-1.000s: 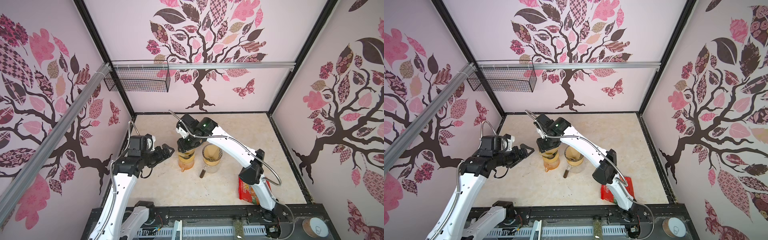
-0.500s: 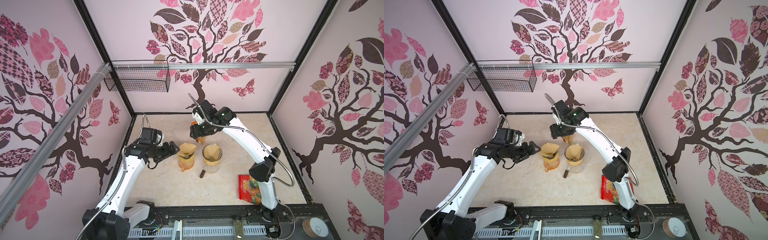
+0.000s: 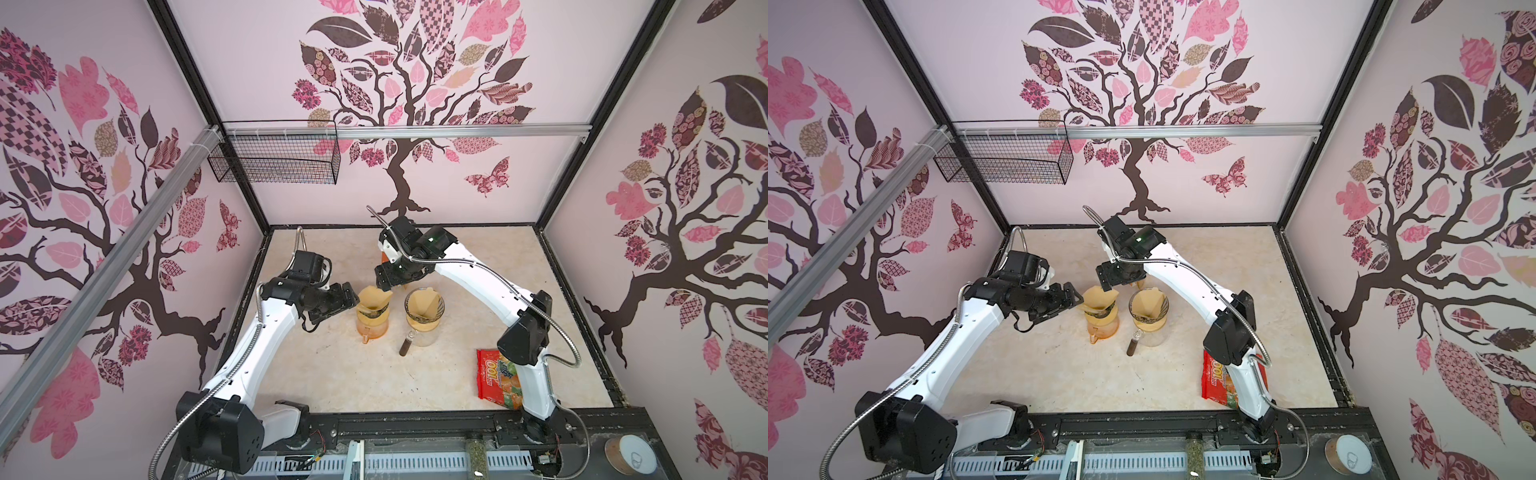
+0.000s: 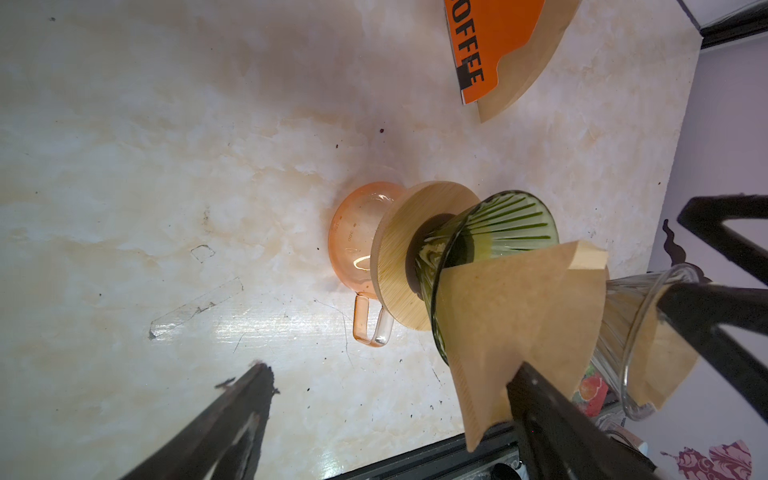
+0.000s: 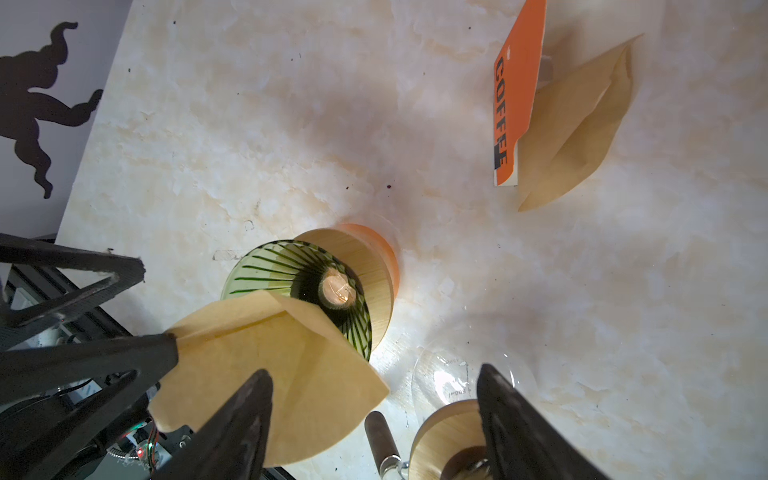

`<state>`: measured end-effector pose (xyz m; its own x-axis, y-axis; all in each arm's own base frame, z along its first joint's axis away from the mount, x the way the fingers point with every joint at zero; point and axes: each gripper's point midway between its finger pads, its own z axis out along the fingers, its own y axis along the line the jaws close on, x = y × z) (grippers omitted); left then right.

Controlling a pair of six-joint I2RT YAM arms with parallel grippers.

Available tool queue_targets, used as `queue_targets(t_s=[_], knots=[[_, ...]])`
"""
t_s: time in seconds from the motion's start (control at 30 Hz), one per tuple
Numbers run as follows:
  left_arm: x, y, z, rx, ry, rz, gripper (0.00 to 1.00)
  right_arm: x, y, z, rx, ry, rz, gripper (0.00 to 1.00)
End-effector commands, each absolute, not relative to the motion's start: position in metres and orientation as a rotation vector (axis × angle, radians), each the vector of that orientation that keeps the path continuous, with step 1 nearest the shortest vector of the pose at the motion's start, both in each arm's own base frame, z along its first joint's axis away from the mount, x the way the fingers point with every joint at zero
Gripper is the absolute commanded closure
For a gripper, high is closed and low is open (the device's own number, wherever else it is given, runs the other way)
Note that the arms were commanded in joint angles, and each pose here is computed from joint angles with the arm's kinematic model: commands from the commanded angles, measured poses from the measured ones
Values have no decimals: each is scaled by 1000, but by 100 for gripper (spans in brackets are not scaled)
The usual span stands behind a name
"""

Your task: Place the coffee filter in the dripper

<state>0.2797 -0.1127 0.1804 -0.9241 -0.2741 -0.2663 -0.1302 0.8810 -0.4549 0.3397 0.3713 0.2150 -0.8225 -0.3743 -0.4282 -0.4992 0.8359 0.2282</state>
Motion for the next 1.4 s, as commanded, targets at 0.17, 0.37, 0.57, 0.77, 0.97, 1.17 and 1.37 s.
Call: queue_targets(t_s=[0.17, 0.37, 0.57, 0.77, 0.97, 1.17, 1.37], knots=[[287, -119, 180, -247, 2745, -618, 9, 340, 379, 206, -726, 2629, 460, 20], [285, -119, 174, -245, 2764, -603, 9, 340, 383, 193, -765, 2653, 445, 20], [283, -118, 166, -248, 2788, -588, 10, 340, 386, 183, -780, 2669, 432, 20], [281, -116, 155, -245, 2822, -572, 10, 344, 386, 177, -769, 2680, 406, 20], [281, -116, 149, -240, 2838, -561, 10, 346, 387, 172, -759, 2687, 390, 21], [281, -116, 147, -220, 2846, -553, 10, 350, 385, 164, -744, 2698, 354, 21], [280, -117, 144, -192, 2861, -556, 9, 350, 384, 159, -738, 2707, 341, 21]])
